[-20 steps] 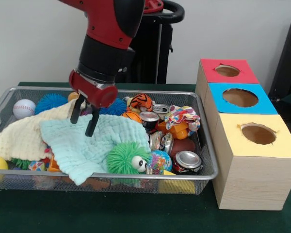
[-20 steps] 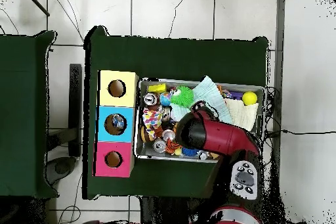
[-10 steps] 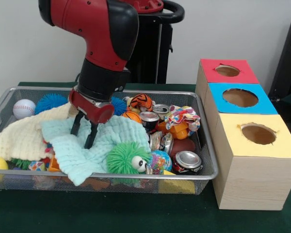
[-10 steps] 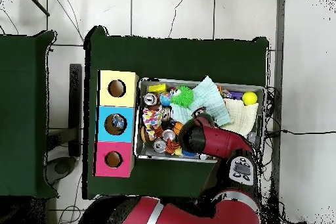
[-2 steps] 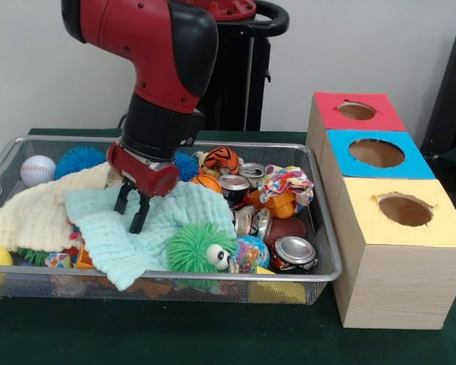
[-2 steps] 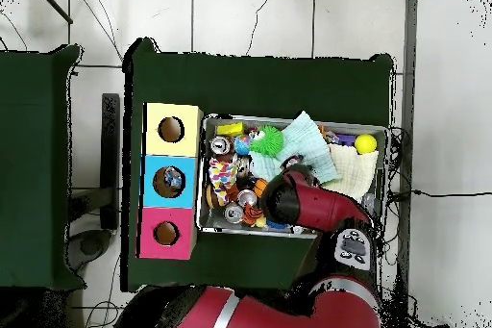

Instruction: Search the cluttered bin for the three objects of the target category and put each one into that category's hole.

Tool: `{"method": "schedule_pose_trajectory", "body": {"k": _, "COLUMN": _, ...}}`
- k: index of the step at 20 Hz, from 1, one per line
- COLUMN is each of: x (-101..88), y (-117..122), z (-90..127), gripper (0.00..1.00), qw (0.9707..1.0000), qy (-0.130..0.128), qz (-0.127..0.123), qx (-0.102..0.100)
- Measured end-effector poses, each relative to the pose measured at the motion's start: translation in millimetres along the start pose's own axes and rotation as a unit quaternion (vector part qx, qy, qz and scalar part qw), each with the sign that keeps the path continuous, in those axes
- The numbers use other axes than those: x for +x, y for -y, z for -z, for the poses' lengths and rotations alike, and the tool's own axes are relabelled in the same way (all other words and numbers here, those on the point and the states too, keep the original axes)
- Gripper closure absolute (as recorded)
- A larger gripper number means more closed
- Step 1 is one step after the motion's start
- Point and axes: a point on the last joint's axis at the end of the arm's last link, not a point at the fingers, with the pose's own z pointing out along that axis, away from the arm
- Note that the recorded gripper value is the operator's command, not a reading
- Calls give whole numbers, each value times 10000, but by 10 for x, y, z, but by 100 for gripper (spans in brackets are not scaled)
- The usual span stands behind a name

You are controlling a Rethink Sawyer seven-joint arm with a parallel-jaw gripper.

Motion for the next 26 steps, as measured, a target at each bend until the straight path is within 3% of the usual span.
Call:
{"method": "schedule_pose_trajectory", "body": {"k": 13, "x": 73, "y": -6, "z": 59, "gripper": 100, "qw": 10000, "qy": -61, "qz": 0, "qx": -10}}
{"method": "schedule_pose_trajectory", "body": {"k": 21, "x": 477, "y": -124, "z": 382, "gripper": 100, "qw": 9993, "qy": -366, "qz": 42, "qx": -79}}
{"method": "schedule_pose_trajectory", "body": {"k": 23, "x": 677, "y": -252, "z": 532, "gripper": 100, "qw": 9989, "qy": -447, "qz": 86, "qx": -119}}
{"method": "schedule_pose_trajectory", "body": {"k": 26, "x": 775, "y": -349, "z": 626, "gripper": 100, "qw": 9987, "qy": -483, "qz": 56, "qx": -152}}
